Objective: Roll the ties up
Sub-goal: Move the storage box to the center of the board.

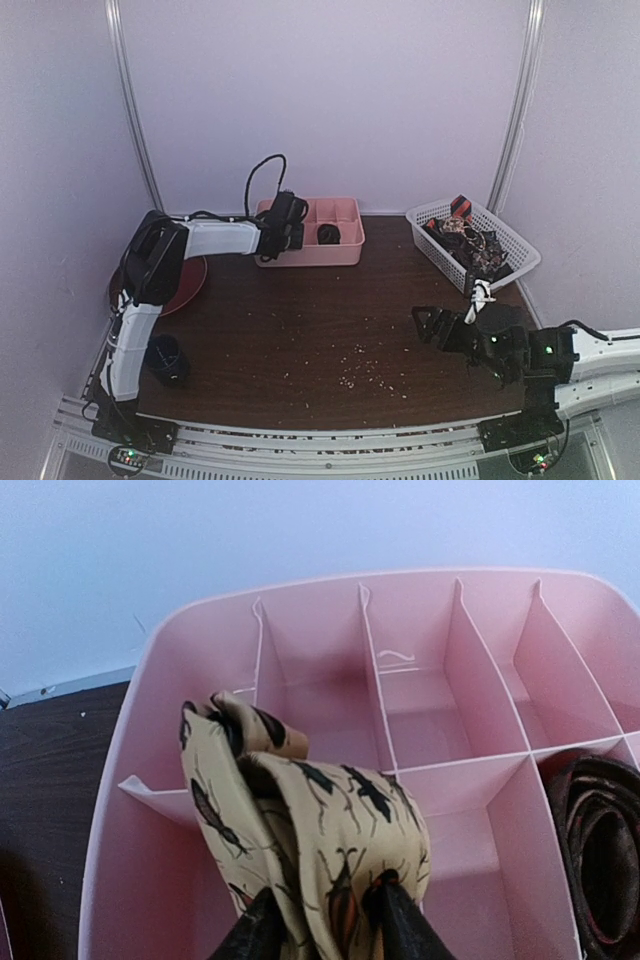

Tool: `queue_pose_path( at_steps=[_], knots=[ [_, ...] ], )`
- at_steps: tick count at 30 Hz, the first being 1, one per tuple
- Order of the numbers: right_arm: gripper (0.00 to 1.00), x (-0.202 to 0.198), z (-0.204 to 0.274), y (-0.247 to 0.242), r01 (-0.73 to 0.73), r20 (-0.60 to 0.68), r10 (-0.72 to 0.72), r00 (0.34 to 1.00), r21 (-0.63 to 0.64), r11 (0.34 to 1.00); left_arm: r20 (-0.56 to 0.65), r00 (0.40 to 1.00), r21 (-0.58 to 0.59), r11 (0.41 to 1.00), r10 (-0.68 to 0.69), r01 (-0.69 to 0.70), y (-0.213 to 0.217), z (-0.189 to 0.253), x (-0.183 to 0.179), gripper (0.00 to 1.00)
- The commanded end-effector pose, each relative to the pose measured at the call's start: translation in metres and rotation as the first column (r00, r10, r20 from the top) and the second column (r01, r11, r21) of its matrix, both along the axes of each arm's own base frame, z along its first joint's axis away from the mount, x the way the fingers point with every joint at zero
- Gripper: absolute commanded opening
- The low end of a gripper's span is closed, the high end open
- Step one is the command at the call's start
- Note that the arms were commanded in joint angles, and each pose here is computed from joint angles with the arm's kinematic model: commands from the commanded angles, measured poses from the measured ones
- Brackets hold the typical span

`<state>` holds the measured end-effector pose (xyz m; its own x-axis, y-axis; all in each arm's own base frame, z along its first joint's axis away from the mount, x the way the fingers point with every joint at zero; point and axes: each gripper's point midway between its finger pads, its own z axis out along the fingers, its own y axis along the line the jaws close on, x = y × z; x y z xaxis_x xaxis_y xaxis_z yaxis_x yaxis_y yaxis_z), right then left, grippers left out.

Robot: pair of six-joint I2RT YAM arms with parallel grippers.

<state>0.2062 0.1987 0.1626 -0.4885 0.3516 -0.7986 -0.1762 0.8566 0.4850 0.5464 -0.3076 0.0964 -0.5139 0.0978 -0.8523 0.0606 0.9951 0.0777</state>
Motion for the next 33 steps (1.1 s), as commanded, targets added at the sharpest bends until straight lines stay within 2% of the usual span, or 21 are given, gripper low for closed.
queue_pose_path(
  at_steps=[1, 5, 6, 10, 13, 19, 27, 29, 33],
  knots=[
    [1.0, 0.05, 0.039, -0.002, 0.056, 0.033, -0.058, 0.998, 0.047, 0.997, -0.186, 0.981, 0.099, 0.992, -0.055, 0.074, 0.005, -0.077, -0.02, 0.35],
    [0.99, 0.103, 0.055, 0.013, 0.048, 0.026, -0.049, 0.998, 0.03, 0.998, -0.196, 0.979, 0.097, 0.992, -0.059, 0.08, 0.005, -0.081, -0.021, 0.35],
    [0.96, 0.118, 0.055, 0.019, 0.039, 0.017, -0.04, 0.999, 0.024, 0.999, -0.198, 0.978, 0.094, 0.992, -0.064, 0.084, 0.004, -0.083, -0.022, 0.35],
    [0.67, 0.177, 0.035, 0.045, -0.012, -0.045, 0.012, 0.999, 0.004, 1.0, -0.208, 0.975, 0.076, 0.993, -0.077, 0.095, 0.002, -0.087, -0.024, 0.35],
    [0.55, 0.217, 0.019, 0.064, -0.038, -0.096, 0.037, 0.995, -0.017, 0.999, -0.212, 0.974, 0.07, 0.992, -0.085, 0.102, 0.001, -0.088, -0.025, 0.35],
    [0.5, 0.287, -0.015, 0.093, -0.035, -0.162, 0.033, 0.986, -0.01, 0.999, -0.232, 0.967, 0.052, 0.992, -0.102, 0.117, 0.0, -0.093, -0.03, 0.35],
    [0.48, 0.338, -0.062, 0.102, -0.005, -0.235, -0.03, 0.972, -0.15, 0.989, -0.217, 0.969, 0.023, 0.992, -0.119, 0.127, -0.001, -0.08, -0.029, 0.35],
    [0.39, 0.34, -0.069, 0.1, -0.002, -0.251, -0.045, 0.967, -0.181, 0.983, -0.22, 0.967, 0.02, 0.991, -0.127, 0.134, -0.002, -0.079, -0.03, 0.35],
    [0.09, 0.337, -0.073, 0.1, -0.018, -0.266, -0.035, 0.963, -0.193, 0.981, -0.229, 0.965, 0.011, 0.991, -0.13, 0.137, -0.002, -0.077, -0.032, 0.35]
  ],
)
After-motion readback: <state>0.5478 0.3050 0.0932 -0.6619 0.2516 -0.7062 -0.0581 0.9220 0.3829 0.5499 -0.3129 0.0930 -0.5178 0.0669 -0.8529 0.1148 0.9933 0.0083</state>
